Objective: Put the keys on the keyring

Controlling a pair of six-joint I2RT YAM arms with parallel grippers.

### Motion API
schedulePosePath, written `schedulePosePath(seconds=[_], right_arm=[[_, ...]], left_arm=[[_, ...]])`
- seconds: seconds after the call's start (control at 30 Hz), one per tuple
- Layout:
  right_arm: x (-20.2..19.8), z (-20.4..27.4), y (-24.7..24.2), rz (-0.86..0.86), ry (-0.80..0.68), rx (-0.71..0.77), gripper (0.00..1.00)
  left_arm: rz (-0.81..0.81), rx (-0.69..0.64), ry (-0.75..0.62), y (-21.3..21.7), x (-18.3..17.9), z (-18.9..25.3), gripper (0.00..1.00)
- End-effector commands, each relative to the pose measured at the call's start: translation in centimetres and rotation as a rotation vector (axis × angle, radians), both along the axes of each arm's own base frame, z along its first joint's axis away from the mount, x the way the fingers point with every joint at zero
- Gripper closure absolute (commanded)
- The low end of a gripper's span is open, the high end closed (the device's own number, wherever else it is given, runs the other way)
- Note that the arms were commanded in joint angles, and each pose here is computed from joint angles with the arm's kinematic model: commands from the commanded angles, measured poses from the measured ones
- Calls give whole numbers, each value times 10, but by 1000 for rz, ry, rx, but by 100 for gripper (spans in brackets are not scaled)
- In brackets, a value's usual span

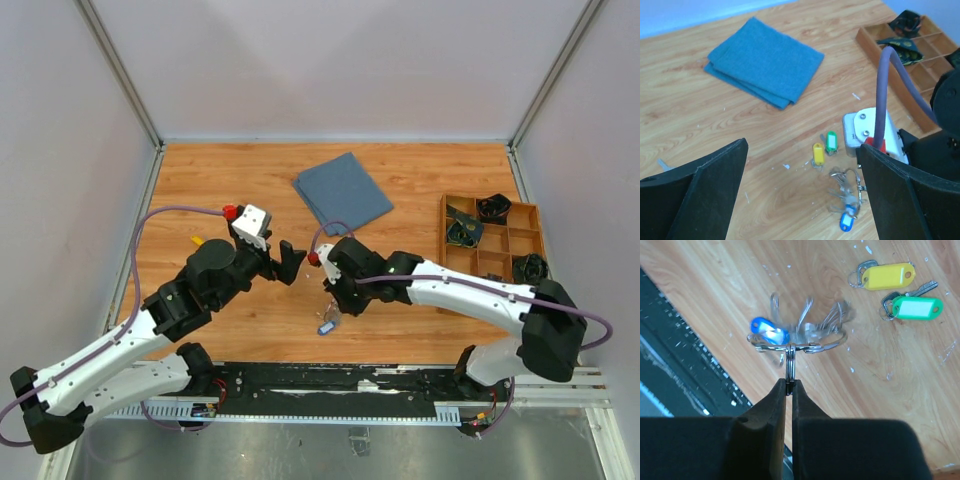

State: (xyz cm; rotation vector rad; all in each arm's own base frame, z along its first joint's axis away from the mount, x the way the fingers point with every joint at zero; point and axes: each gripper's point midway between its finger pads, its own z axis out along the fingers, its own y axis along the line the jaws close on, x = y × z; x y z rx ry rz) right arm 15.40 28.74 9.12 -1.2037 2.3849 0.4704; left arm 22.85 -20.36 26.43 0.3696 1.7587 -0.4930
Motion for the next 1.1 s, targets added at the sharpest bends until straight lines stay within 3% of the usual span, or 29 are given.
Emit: schedulePosePath(seconds=[0.0, 0.2, 0.5, 1.07], right_arm=[[-10, 43, -15, 107, 22, 23, 100], [-15, 102, -25, 146, 65, 131, 100], [-19, 168, -33, 165, 56, 241, 100], [-35, 223, -38, 139, 120, 307, 100]], left_arm=[[-97, -35, -124, -7, -7, 34, 1], [-233, -76, -188, -25, -25, 53, 4], [-309, -74, -310, -44, -50, 86, 6], [-470, 145, -542, -86, -93, 117, 6]])
